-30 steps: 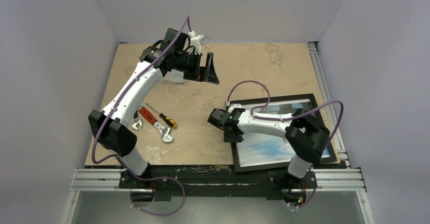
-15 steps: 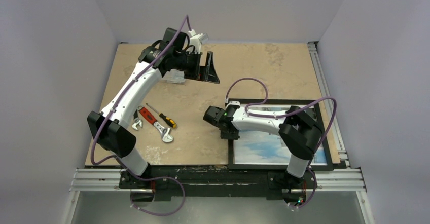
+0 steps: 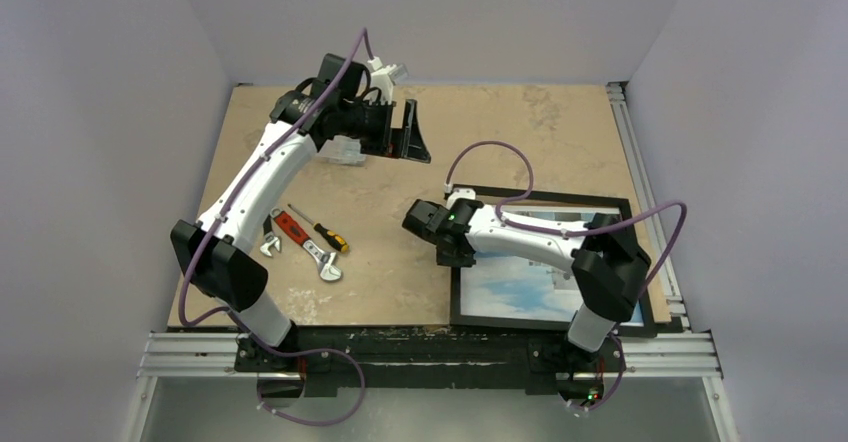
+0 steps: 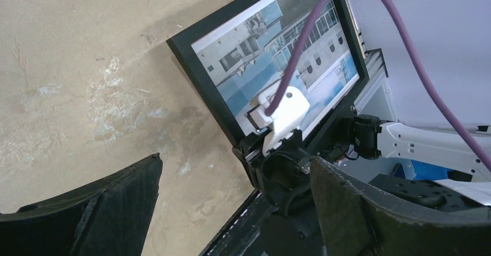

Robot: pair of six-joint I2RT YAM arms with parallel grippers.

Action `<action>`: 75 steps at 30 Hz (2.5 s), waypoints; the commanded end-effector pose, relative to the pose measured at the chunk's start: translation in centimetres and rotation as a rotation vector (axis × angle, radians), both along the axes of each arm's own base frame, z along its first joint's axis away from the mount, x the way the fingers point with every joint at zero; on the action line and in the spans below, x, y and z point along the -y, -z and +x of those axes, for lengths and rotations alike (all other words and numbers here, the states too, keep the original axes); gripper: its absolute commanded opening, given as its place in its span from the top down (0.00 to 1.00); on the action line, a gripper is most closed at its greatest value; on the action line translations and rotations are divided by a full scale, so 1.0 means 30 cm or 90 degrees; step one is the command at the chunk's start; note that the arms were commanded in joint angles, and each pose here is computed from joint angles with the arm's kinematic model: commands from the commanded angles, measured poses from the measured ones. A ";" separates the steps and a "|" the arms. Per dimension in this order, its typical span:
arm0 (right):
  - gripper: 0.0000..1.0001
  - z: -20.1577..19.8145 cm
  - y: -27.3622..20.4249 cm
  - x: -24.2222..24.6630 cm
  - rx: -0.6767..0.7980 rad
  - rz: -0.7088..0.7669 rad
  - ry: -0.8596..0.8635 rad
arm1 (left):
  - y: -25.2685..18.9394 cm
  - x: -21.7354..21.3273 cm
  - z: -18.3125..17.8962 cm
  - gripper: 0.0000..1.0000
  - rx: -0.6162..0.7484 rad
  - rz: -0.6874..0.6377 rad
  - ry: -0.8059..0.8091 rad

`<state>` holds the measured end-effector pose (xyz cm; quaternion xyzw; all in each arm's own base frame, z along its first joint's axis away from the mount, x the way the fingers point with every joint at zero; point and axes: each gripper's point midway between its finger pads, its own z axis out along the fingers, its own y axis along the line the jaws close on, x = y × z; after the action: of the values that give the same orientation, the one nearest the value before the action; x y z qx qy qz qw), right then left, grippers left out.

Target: Take the photo out of the frame

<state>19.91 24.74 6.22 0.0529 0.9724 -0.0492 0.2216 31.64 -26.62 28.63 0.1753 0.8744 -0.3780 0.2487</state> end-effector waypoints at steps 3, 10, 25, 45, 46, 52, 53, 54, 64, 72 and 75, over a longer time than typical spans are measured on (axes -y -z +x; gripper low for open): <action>1.00 0.027 -0.119 0.037 0.051 -0.010 -0.009 | -0.039 -0.011 0.007 0.05 0.019 -0.021 -0.008; 1.00 0.017 -0.141 0.072 0.049 -0.036 -0.042 | -0.028 -0.011 0.014 0.06 0.011 -0.022 -0.009; 1.00 0.089 -0.191 0.030 0.085 -0.037 -0.149 | -0.013 -0.010 0.023 0.06 -0.006 -0.028 -0.015; 1.00 0.418 -0.266 0.064 0.120 -0.087 -0.181 | -0.055 -0.105 0.098 0.06 -0.036 -0.113 -0.083; 1.00 0.441 -0.267 0.062 0.124 -0.085 -0.180 | -0.061 -0.107 0.098 0.06 -0.031 -0.113 -0.085; 1.00 0.592 -0.247 0.059 0.136 -0.109 -0.184 | -0.082 -0.124 0.095 0.06 -0.017 -0.113 -0.094; 1.00 0.618 -0.243 0.053 0.139 -0.113 -0.186 | -0.083 -0.125 0.095 0.06 -0.016 -0.113 -0.094; 1.00 0.654 -0.247 0.053 0.144 -0.116 -0.182 | -0.085 -0.127 0.094 0.06 -0.015 -0.112 -0.094; 1.00 0.915 -0.218 0.048 0.172 -0.116 -0.169 | -0.095 -0.140 0.097 0.06 -0.010 -0.113 -0.097; 1.00 1.077 -0.193 0.043 0.197 -0.102 -0.155 | -0.088 -0.155 0.111 0.06 -0.015 -0.115 -0.101; 1.00 1.111 -0.158 0.046 0.189 -0.099 -0.148 | -0.079 -0.157 0.117 0.06 -0.022 -0.116 -0.102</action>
<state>51.18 23.54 8.51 -0.0683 0.9350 -0.0831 0.3378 35.13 -22.17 29.37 0.0676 0.8640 -0.4254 0.2607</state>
